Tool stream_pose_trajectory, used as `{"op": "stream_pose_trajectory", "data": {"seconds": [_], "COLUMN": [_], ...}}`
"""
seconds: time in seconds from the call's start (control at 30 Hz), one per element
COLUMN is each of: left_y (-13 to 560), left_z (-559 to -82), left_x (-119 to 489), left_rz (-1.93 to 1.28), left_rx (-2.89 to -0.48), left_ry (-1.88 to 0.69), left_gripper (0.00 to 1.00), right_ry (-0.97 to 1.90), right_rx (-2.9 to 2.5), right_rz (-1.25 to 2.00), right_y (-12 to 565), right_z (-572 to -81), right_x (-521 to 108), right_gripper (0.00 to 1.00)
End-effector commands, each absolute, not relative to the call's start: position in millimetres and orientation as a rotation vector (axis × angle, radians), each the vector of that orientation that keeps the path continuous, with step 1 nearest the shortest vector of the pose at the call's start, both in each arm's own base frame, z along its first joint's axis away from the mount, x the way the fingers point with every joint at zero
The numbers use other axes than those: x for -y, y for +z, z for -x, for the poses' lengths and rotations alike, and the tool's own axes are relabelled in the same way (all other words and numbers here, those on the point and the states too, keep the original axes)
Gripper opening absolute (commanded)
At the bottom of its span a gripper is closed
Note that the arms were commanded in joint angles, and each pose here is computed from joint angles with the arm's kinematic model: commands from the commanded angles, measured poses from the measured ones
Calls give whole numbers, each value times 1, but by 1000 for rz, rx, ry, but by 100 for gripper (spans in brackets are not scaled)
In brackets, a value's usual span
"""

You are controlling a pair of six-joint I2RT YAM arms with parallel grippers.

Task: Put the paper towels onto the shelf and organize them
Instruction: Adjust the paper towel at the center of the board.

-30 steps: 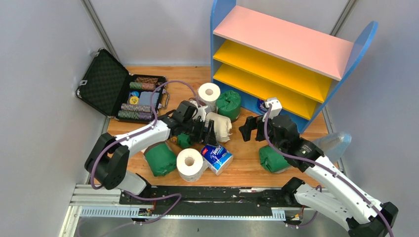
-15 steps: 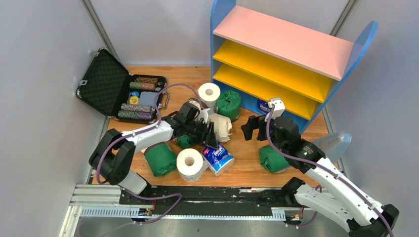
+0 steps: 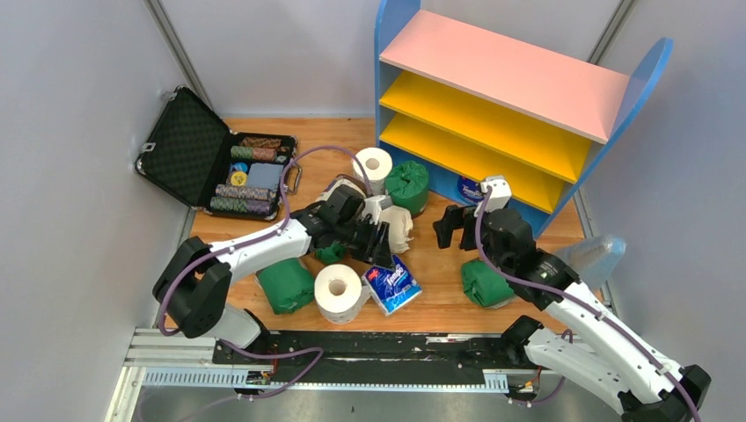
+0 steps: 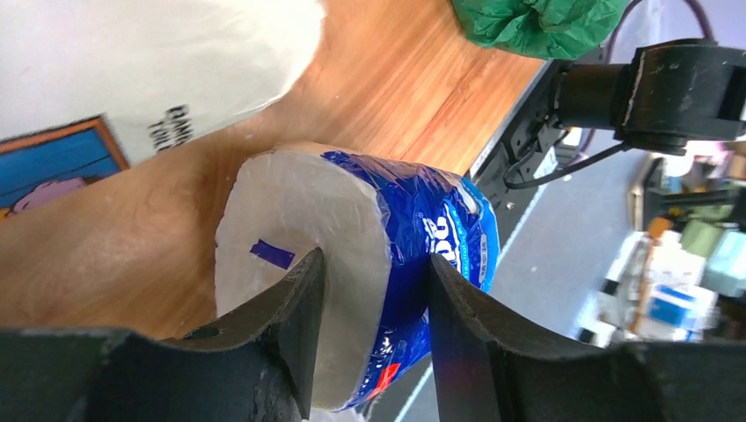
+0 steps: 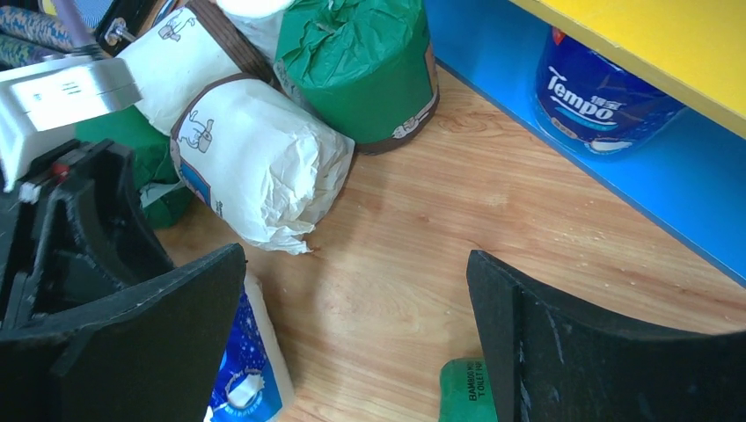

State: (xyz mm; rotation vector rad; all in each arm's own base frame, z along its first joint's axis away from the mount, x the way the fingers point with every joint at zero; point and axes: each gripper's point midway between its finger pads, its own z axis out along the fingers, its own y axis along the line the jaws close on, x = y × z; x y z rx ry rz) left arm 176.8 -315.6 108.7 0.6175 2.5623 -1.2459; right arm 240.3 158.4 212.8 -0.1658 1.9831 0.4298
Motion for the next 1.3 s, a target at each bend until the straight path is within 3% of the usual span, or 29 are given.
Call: {"op": "stream_pose_trajectory", "data": {"seconds": [0.0, 0.23, 0.47, 0.63, 0.73, 0.77, 1.03, 1.2, 1.27], "left_y": [163, 190, 166, 147, 148, 152, 206, 242, 256], "left_z": [-189, -195, -198, -183, -178, -175, -171, -180, -187], "left_x": [332, 346, 362, 379, 382, 383, 378, 359, 348], "left_rz": [-788, -975, -1184, -1290, -1331, -1334, -1267, -1173, -1136], "left_rx": [-2313, -2064, -1927, -1839, -1788, -1773, -1736, -1759, -1772], "left_ry": [-1086, -872, -520, -430, -386, -381, -433, -366, -317], "left_gripper": [5, 0, 0, 1, 18, 29, 85, 99, 100], "right_ry": [408, 382, 408, 416, 419, 423, 463, 477, 481], "right_rx": [-1920, -1827, -1765, -1766, -1771, -1772, -1840, -1927, -1970], "right_rz": [67, -76, -136, -138, -134, -131, -29, 73, 122], "right_y": [227, 246, 259, 259, 259, 260, 258, 255, 253], "right_z": [-244, -240, -233, -231, -231, -231, -228, -228, -229], "right_x": [-146, -120, -108, -108, -109, -110, -128, -145, -154], "right_gripper": [100, 100, 100, 100, 100, 100, 100, 100, 100]}}
